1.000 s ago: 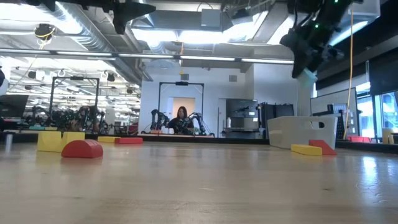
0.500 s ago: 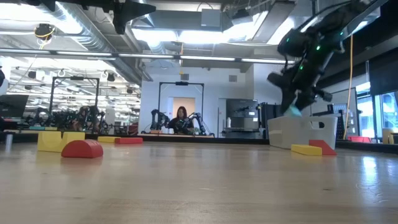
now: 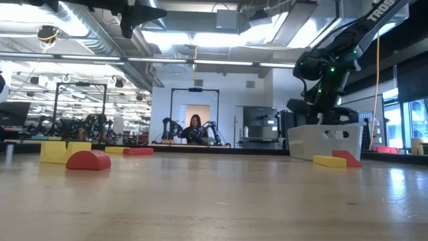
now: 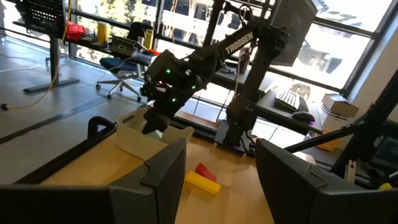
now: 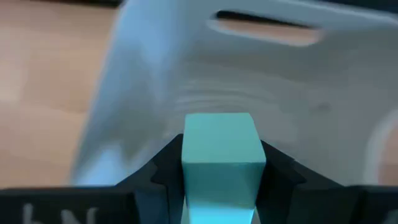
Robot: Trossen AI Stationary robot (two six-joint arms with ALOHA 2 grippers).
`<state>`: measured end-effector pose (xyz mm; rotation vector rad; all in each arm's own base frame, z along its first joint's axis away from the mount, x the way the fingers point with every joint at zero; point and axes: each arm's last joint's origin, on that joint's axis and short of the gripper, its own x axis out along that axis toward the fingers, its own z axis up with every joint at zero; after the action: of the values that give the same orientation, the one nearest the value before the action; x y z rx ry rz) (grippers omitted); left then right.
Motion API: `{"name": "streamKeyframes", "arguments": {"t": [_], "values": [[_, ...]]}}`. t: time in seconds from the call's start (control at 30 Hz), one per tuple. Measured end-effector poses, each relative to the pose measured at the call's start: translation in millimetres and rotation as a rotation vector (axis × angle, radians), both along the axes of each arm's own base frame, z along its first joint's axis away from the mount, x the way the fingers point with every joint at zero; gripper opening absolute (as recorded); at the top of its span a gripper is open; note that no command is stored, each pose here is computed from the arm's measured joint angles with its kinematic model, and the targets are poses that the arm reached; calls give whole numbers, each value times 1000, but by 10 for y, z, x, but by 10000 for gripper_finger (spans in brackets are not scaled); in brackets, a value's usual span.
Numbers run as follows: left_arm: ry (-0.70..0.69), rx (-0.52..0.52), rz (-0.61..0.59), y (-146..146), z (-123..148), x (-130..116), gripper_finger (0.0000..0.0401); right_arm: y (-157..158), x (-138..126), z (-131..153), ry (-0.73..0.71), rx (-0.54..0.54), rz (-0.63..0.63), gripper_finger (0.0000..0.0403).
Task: Sort & place blocks by color
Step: Put the blue block into the gray bin
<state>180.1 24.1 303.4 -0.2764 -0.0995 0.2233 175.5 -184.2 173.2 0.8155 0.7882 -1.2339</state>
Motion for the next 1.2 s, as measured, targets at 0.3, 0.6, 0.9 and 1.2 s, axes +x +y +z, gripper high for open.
{"name": "streamKeyframes", "arguments": {"t": [0.3, 0.6, 0.9, 1.2], "values": [[0, 0, 12, 3, 0, -1, 184, -20, -3, 36, 7, -57, -34, 134], [2, -1, 28, 8, -2, -2, 184, -51, 68, 56, -91, -62, 1, 134], [3, -1, 28, 8, -3, -2, 184, -106, 123, -156, -65, -8, -45, 134], [3, -1, 28, 7, -3, -2, 184, -72, 51, -147, 38, -29, -84, 134]]}}
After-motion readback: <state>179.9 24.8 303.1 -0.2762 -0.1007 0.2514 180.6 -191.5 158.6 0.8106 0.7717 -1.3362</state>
